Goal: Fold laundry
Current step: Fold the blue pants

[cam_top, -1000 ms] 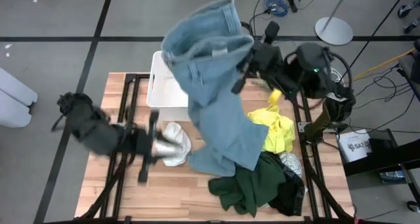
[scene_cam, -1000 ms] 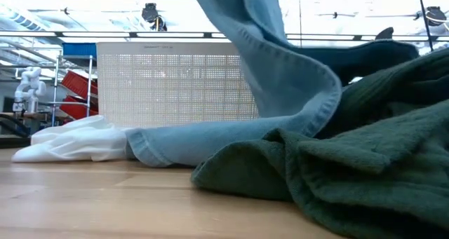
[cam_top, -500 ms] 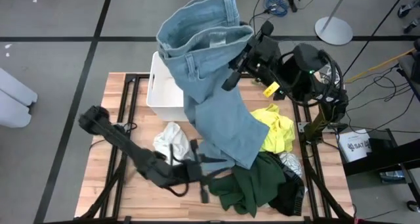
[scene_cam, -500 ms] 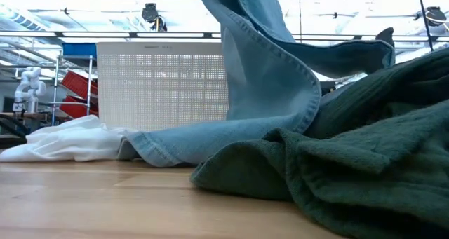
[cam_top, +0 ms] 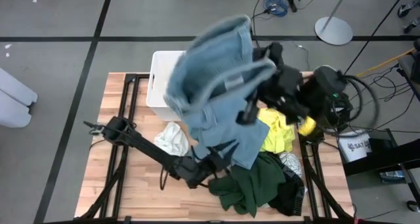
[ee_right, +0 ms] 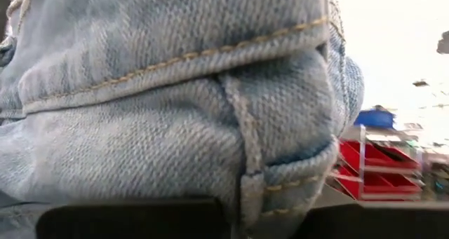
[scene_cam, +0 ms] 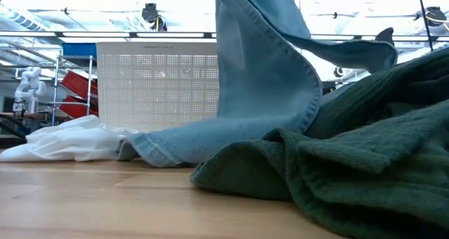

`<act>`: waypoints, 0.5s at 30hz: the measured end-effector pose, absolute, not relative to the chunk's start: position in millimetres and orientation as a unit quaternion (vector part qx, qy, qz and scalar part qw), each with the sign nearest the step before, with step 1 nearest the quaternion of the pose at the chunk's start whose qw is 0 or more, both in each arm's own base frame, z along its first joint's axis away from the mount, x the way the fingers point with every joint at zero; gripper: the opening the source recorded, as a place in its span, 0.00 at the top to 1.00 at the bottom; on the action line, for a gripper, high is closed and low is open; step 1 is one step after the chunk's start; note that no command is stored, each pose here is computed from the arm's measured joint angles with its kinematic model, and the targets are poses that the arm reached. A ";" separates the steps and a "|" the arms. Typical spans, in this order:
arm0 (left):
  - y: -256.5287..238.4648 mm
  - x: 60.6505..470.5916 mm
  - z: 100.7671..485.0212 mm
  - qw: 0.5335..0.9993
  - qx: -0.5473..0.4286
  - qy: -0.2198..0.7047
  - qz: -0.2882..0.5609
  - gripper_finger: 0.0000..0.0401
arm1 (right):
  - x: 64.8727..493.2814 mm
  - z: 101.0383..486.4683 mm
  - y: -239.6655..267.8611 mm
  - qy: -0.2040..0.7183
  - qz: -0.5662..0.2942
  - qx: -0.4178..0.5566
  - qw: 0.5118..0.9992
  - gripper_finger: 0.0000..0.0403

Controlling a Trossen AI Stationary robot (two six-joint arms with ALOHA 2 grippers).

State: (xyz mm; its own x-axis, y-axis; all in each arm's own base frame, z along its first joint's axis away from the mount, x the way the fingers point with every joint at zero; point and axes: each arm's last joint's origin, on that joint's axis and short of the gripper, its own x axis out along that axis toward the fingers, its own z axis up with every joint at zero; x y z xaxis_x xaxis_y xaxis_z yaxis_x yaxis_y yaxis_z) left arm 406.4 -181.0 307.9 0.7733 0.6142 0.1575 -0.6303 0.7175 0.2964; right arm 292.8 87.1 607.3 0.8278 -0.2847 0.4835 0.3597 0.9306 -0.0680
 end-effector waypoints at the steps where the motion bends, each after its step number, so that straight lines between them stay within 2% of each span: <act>1: -178.1 404.3 313.4 0.919 0.180 -0.020 0.350 0.84 | 290.6 607.9 92.4 -0.243 -0.162 -0.080 0.953 0.90; 7: -155.8 374.4 368.7 0.876 0.227 0.002 0.425 0.93 | 274.6 613.1 122.7 -0.269 -0.127 -0.095 0.950 0.90; 15: -138.9 309.5 446.6 0.872 0.234 -0.040 0.427 0.99 | 236.3 628.4 161.8 -0.367 -0.086 -0.130 0.917 0.89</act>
State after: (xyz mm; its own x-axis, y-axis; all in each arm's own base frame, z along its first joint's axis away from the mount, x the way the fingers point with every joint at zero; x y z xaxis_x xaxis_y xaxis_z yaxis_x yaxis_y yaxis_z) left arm 309.5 -138.9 446.6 0.6318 0.7268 0.2694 -0.7641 0.5255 0.3742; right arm 236.3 161.8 628.4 0.7158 -0.0623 0.6956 0.2524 0.9517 -0.1746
